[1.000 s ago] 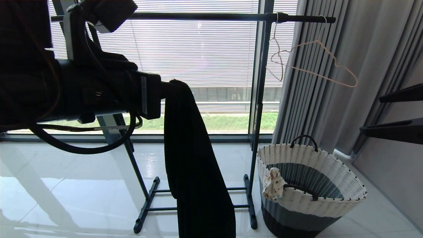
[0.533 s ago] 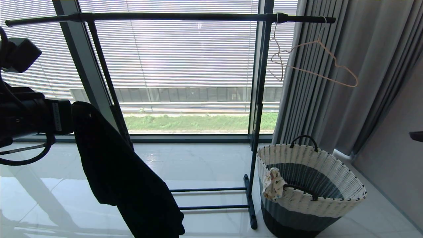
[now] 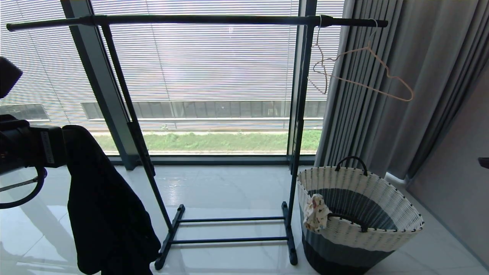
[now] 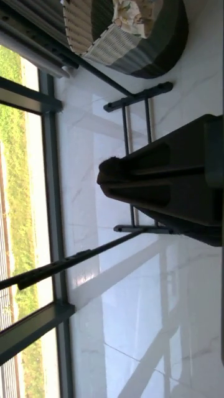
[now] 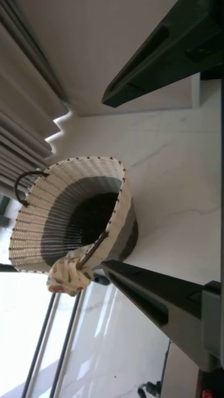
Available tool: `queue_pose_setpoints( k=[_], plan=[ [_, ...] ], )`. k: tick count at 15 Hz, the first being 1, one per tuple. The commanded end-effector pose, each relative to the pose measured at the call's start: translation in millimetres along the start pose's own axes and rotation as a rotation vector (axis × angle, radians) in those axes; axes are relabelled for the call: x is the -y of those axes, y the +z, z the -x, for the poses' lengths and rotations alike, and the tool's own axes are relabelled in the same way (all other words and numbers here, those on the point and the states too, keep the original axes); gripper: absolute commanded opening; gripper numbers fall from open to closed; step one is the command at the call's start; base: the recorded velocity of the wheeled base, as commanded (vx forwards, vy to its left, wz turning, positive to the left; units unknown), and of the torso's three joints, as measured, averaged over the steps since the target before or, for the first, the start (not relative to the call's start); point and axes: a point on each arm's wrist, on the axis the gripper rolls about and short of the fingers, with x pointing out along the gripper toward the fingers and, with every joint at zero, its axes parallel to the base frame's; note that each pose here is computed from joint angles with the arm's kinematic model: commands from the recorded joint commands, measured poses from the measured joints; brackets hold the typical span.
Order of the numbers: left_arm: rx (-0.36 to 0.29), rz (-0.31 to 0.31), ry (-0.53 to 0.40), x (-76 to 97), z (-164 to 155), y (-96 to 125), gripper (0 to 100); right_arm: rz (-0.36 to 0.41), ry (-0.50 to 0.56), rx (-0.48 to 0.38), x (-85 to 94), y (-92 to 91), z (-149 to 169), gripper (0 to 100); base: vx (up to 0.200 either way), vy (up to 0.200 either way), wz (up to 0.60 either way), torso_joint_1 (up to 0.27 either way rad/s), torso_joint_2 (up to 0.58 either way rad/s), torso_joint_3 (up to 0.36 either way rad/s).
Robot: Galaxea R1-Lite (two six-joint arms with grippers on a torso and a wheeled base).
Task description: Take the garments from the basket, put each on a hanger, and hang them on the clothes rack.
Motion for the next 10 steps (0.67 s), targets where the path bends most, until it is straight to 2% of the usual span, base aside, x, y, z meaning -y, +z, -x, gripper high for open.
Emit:
queue_pose_setpoints(
  k=[1,6,8,10],
  plan=[
    [0.003,-0.015,0.005,0.5,-2.6,-7.6,0,0.003,0.003,0.003,-0.1,0.5,0.2,100,0.000,0.000,0.00,0.080,-0.22,-0.144],
    [0.012,-0.076,0.008,1.3,-5.3,-16.5,0,0.000,-0.001,0.004,0.1,0.4,0.7,100,0.000,0.000,0.00,0.156,-0.41,-0.252],
    [0.059,-0.108,0.016,1.3,-7.4,-17.5,0,0.000,0.000,0.003,0.1,0.4,0.2,100,0.000,0.000,0.00,0.193,-0.46,-0.278],
    [0.069,-0.109,0.018,1.4,-8.0,-18.9,0,0.000,0.000,0.003,0.1,0.4,0.2,100,0.000,0.000,0.00,0.200,-0.48,-0.283]
  ],
)
